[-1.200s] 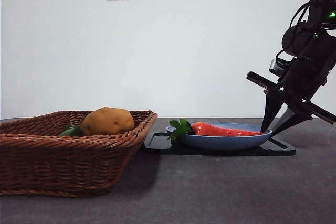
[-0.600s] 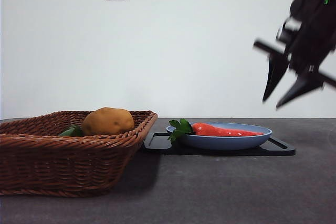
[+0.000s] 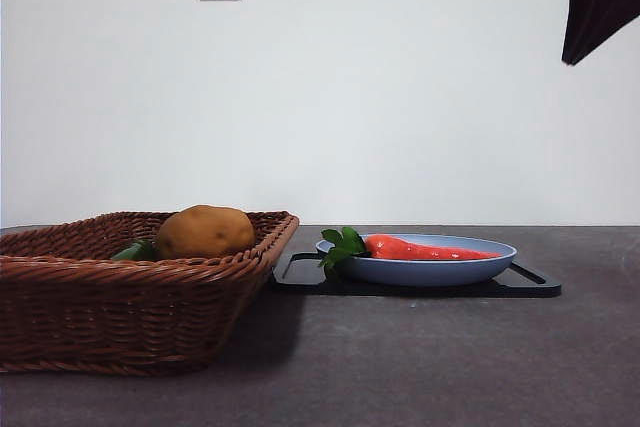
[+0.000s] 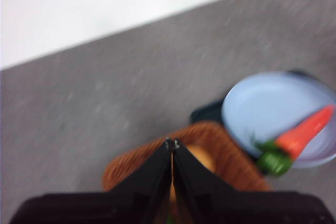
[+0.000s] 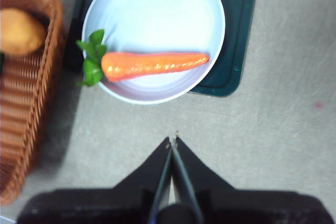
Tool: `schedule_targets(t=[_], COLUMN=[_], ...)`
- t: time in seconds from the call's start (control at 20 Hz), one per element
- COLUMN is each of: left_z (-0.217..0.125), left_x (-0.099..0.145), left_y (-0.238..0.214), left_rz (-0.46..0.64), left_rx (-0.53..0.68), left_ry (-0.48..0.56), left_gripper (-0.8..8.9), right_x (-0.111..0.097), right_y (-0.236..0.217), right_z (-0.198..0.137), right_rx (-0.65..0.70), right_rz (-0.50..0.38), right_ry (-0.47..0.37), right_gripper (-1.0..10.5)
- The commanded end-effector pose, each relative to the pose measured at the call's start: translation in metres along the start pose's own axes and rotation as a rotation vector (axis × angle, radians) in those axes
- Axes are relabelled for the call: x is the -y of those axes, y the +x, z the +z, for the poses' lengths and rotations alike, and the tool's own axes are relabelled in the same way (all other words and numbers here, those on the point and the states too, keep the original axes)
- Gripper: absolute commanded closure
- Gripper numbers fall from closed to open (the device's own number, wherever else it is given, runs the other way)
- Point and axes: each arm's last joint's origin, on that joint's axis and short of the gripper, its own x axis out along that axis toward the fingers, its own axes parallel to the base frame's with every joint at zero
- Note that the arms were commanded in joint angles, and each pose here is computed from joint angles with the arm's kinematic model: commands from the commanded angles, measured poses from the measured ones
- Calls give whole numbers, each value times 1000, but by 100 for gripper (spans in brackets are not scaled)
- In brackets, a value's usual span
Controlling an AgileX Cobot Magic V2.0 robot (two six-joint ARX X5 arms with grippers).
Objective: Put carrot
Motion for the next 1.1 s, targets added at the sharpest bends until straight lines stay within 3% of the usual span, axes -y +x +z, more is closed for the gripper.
schedule_targets(t=[0.05,0.15,0.4,0.6,0.75,1.1], left_z=[-4,-10,-45,-91,-109,-111], left_x=[-13,-22,-29,-28,-27,-26], left_y=[-2,-8,-34,-47,-54,-49], left_rz=[43,50,65,61,53,60], left_rx=[-68,-100,-17,78,104,68], left_ry=[9,-7,-58,-216,-248,-240], left_gripper=[808,808,807,808,807,805], right_x=[-12,-19,-18,-10,-6,-6], right_y=[-1,-1,25,58,71,71], right_z=[-16,-36,-90,-128,-137,-137], right_rx=[57,148,398,550,556,557], right_rz=[-24,-47,-54,-44,-43,-61], right_ry=[-61,-92,-103,-75,-27,-24], right_gripper=[943,943,943,943,943,943])
